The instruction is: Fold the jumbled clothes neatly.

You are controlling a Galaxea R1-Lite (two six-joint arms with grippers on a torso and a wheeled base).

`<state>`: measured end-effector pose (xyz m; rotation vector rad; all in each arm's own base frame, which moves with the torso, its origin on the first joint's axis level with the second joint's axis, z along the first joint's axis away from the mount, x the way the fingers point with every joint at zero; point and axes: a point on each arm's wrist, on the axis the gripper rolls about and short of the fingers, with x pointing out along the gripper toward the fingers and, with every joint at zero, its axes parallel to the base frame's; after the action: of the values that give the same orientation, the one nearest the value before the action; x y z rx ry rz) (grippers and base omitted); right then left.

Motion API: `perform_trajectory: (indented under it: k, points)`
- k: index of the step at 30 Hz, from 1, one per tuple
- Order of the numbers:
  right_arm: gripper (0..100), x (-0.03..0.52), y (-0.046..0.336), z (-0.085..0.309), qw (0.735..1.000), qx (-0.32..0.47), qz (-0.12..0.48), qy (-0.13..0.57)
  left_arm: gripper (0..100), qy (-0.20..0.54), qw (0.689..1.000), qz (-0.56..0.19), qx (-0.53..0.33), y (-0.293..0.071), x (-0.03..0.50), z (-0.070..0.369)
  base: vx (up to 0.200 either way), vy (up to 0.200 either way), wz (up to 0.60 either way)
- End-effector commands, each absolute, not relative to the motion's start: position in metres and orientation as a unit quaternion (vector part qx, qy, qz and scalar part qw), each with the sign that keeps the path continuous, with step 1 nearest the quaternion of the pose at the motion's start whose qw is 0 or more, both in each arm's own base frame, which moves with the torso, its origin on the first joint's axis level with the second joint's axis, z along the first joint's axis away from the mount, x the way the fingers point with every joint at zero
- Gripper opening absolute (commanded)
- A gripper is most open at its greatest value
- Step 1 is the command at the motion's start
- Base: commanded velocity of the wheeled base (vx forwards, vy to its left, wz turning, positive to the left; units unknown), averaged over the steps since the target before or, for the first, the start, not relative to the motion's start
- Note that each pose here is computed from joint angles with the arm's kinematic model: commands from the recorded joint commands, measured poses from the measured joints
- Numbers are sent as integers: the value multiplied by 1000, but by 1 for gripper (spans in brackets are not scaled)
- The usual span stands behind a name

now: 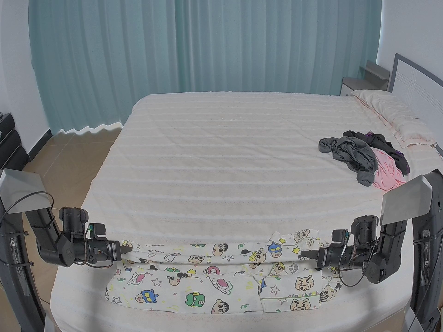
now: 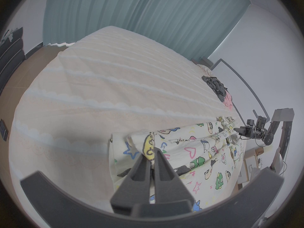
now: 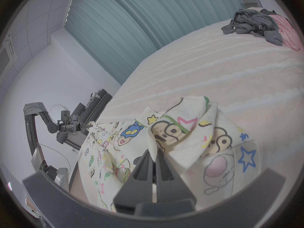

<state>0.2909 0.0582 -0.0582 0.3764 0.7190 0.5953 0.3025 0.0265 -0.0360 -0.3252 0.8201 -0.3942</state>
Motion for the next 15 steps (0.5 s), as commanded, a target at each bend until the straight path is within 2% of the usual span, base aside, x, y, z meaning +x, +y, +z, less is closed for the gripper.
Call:
perform_trajectory:
  k: [1,15]
  points:
    - [0,278,57,-66,869,173,284,368,0,411,878,-190,-155,27,299,-48,0,0,0]
    - [0,278,56,-67,878,165,260,366,0,425,873,-205,-126,26,290,-57,0,0,0]
